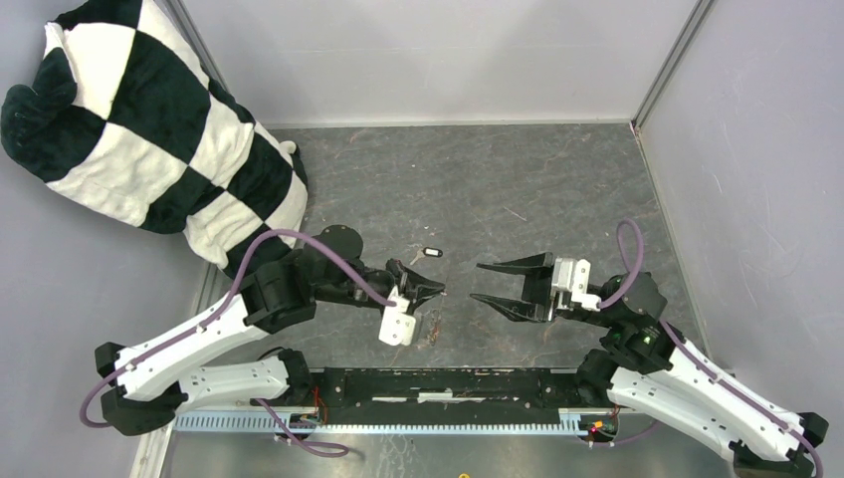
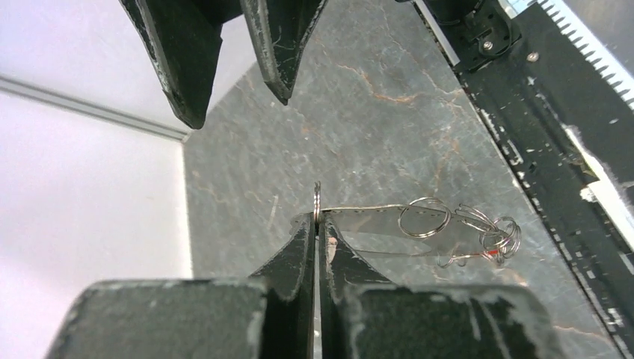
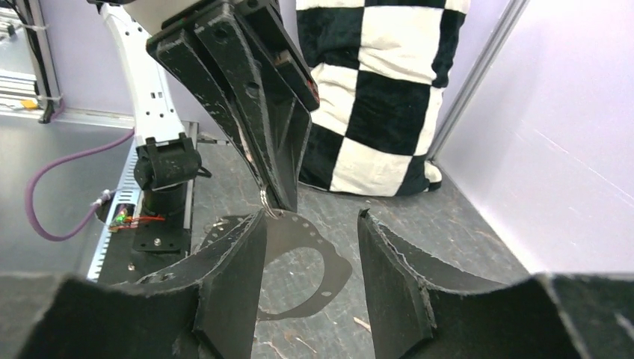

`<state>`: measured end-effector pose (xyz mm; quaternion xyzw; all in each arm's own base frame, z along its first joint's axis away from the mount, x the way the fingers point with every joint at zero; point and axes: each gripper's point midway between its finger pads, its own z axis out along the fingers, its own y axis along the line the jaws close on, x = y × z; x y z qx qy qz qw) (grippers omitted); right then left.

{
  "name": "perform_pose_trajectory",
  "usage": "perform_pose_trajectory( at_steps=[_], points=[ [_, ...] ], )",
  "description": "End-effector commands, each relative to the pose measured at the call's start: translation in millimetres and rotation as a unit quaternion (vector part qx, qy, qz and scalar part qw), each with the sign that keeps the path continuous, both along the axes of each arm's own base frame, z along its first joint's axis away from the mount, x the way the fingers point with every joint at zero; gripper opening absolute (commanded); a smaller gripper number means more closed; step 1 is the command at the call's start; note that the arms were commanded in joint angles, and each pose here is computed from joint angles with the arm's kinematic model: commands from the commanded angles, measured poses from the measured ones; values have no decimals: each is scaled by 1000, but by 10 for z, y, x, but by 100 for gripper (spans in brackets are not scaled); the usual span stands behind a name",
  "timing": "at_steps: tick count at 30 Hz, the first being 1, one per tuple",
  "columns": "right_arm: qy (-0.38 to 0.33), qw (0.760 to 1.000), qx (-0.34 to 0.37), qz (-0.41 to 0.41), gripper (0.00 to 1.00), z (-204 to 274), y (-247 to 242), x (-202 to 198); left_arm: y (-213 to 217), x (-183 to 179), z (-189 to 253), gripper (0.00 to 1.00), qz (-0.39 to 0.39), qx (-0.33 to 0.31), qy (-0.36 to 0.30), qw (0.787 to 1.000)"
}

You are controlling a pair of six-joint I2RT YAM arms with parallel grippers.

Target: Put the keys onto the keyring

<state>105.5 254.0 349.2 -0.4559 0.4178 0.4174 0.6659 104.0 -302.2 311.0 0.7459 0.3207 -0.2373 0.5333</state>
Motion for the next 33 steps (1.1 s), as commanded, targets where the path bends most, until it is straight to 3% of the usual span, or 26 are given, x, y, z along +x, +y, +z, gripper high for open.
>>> perform_pose_trajectory(
  at_steps=[1, 6, 12, 21, 33],
  points=[
    [-33, 999, 3, -27, 54, 134, -96, 37, -13, -69, 243, 2, -64, -45, -124, 989],
    [-40, 999, 2, -22, 54, 119, -87, 18, 4, -120, 268, 2, -80, -55, -144, 985],
    [-45, 999, -6, 11, 52, 89, -11, -59, -32, -121, 400, 2, -67, -85, -118, 987],
    [-54, 997, -12, 52, 51, 206, 74, -159, -127, -156, 645, 2, -31, -136, 19, 990],
    [-82, 994, 65, 30, 51, 645, -147, -249, -260, -290, 1126, 2, -35, -193, 176, 965]
  ],
)
